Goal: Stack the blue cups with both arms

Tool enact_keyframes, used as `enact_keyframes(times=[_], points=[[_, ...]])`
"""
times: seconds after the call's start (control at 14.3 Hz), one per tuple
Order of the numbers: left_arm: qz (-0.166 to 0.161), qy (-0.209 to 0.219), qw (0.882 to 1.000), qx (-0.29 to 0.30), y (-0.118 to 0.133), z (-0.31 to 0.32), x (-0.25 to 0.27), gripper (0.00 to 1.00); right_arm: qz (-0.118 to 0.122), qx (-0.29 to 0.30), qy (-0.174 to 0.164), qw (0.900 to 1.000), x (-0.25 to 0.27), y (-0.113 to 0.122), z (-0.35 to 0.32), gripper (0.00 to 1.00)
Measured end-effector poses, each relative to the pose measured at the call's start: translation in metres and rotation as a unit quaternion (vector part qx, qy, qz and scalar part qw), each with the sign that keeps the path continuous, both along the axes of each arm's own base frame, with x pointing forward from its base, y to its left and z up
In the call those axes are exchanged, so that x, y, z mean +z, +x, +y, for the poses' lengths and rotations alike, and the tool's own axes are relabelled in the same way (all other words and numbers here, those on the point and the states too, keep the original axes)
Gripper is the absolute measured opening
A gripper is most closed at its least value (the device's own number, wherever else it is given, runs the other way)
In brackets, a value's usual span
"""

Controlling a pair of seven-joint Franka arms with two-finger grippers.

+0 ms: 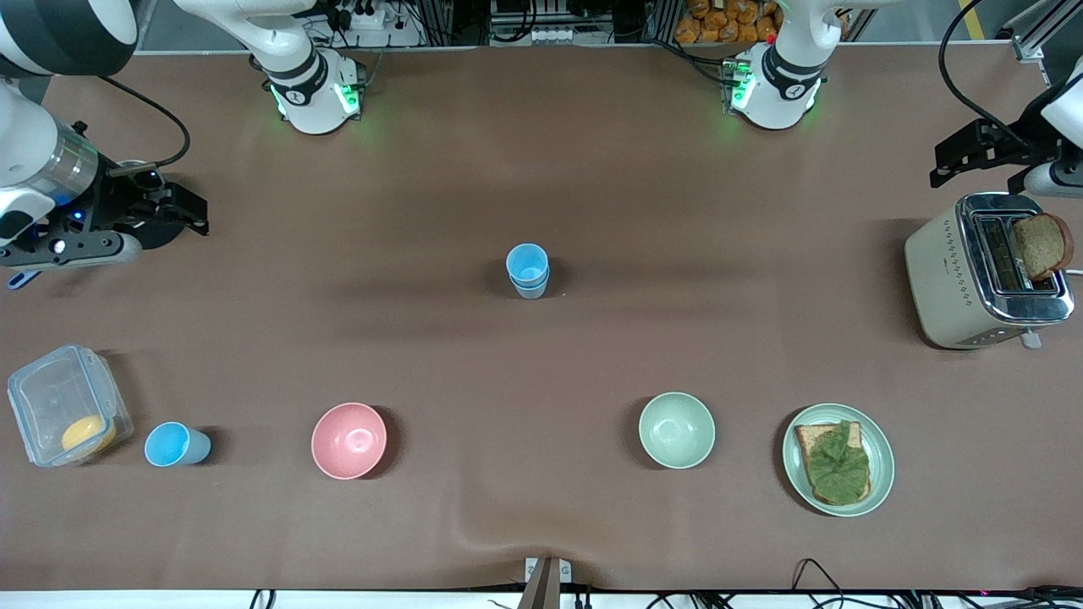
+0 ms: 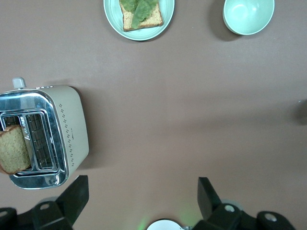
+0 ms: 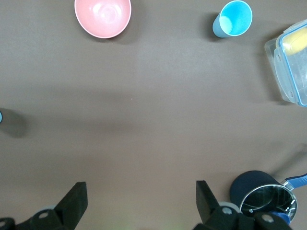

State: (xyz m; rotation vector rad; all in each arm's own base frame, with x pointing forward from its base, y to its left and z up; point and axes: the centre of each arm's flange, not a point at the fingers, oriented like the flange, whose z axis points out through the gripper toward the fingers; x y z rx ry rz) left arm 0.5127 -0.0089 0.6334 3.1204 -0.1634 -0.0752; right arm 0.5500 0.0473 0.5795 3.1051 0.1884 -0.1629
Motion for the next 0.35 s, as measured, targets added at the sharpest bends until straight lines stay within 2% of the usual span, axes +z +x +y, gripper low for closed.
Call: enact_keyframes(times=[0.35], points=[[0.001,0.000,1.000,0.009,0.0001,0.0092,-0.0005,1.00,0.002,-0.001,0.006,1.000,-0.0013,0.0002,0.0011,1.00]])
